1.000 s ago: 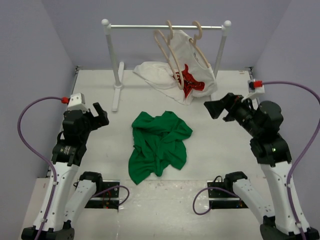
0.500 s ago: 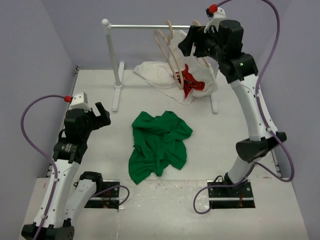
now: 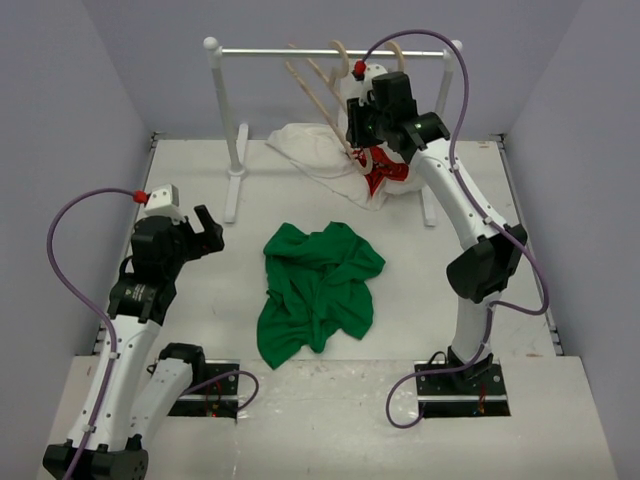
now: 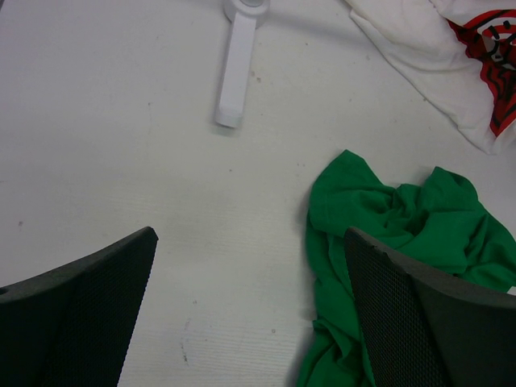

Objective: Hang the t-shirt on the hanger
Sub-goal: Pick up the hanger from the clothesline.

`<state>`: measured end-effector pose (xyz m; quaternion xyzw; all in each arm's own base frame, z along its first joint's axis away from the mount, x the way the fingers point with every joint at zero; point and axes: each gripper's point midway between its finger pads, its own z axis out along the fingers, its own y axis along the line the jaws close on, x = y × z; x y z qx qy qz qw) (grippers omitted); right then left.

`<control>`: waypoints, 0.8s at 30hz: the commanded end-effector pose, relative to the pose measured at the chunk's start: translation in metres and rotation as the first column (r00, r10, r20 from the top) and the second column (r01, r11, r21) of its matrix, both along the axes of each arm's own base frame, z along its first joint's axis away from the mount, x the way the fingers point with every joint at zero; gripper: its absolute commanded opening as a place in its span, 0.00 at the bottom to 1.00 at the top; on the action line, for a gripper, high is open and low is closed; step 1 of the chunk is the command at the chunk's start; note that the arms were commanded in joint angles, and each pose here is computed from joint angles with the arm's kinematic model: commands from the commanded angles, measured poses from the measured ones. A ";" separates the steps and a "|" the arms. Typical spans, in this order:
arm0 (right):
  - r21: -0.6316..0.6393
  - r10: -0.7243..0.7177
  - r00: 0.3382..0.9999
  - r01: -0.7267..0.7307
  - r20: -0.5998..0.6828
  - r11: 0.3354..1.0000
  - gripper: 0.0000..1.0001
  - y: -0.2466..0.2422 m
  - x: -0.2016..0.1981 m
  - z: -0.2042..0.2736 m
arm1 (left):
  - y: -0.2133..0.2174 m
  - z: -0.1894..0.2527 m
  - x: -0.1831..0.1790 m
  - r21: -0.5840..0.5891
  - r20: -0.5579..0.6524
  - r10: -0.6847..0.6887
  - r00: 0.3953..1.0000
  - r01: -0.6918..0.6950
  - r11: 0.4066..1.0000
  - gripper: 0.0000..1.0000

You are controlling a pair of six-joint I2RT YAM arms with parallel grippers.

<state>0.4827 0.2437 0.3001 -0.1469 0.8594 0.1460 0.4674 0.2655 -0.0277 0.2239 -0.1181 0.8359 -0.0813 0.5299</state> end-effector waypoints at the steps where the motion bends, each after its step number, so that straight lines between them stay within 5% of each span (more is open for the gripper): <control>1: -0.011 -0.029 0.997 0.030 0.074 1.000 0.33 -0.008 0.003 0.017 | -0.005 0.007 0.005 0.002 0.036 -0.029 0.999 0.029 1.000 1.00; 7: -0.023 -0.050 0.995 0.053 0.085 0.998 0.44 -0.011 0.008 0.013 | -0.006 0.006 0.005 0.001 0.035 -0.039 0.999 0.039 0.999 1.00; 24: 0.017 -0.021 0.977 0.017 0.213 1.000 0.47 -0.019 -0.011 0.077 | -0.009 0.006 0.006 -0.003 0.038 -0.055 0.998 0.055 0.998 1.00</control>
